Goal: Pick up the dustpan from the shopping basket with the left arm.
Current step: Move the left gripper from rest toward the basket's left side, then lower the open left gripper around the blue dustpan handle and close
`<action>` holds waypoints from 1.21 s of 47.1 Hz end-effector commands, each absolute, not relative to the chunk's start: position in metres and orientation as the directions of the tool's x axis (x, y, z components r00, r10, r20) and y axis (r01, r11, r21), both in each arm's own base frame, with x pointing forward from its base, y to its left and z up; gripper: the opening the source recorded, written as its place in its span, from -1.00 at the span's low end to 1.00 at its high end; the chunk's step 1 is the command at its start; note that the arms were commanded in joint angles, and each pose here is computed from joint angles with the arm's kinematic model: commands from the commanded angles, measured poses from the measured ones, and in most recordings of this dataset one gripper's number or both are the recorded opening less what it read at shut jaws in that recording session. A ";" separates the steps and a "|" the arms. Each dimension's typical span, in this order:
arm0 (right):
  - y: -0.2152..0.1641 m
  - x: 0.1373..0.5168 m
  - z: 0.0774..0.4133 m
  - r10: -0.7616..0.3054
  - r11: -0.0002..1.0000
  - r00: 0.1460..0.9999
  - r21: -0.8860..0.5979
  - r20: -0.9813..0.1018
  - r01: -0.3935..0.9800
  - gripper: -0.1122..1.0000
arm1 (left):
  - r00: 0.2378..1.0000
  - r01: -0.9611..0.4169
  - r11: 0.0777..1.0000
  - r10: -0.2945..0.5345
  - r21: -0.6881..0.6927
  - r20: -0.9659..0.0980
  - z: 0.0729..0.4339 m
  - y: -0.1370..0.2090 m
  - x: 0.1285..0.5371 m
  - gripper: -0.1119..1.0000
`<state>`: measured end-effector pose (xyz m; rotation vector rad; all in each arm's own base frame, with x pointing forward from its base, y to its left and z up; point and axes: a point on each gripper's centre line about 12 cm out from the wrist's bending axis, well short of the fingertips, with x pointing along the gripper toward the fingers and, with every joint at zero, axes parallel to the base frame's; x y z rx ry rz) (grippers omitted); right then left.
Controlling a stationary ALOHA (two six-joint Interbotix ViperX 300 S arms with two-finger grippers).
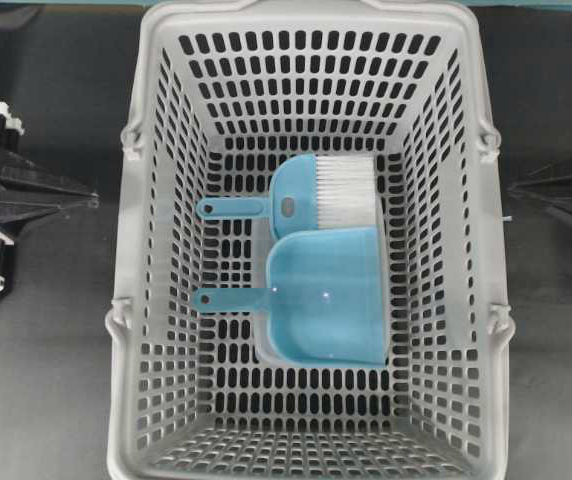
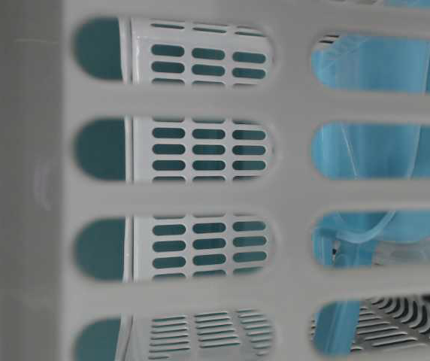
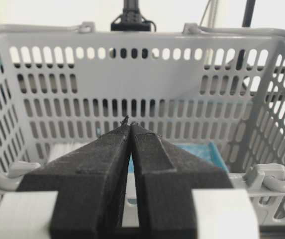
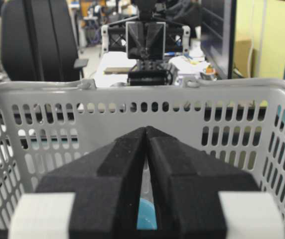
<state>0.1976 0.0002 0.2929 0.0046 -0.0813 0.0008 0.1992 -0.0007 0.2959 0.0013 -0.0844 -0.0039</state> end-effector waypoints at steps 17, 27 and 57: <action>-0.002 0.201 0.308 -0.007 1.000 0.995 0.020 -0.100 0.009 -0.79 | 0.990 0.025 0.999 -0.021 0.022 -0.137 0.358 -0.006 0.225 -0.80; -0.001 0.199 0.316 -0.006 1.000 0.990 0.017 -0.142 0.008 -0.79 | 0.930 0.028 0.999 -0.018 0.023 -0.368 0.380 -0.008 0.258 -0.80; -0.001 0.191 0.310 -0.004 0.999 0.977 0.030 -0.213 0.011 0.66 | 0.584 0.040 0.999 0.002 0.031 -0.811 0.363 -0.018 0.351 -0.79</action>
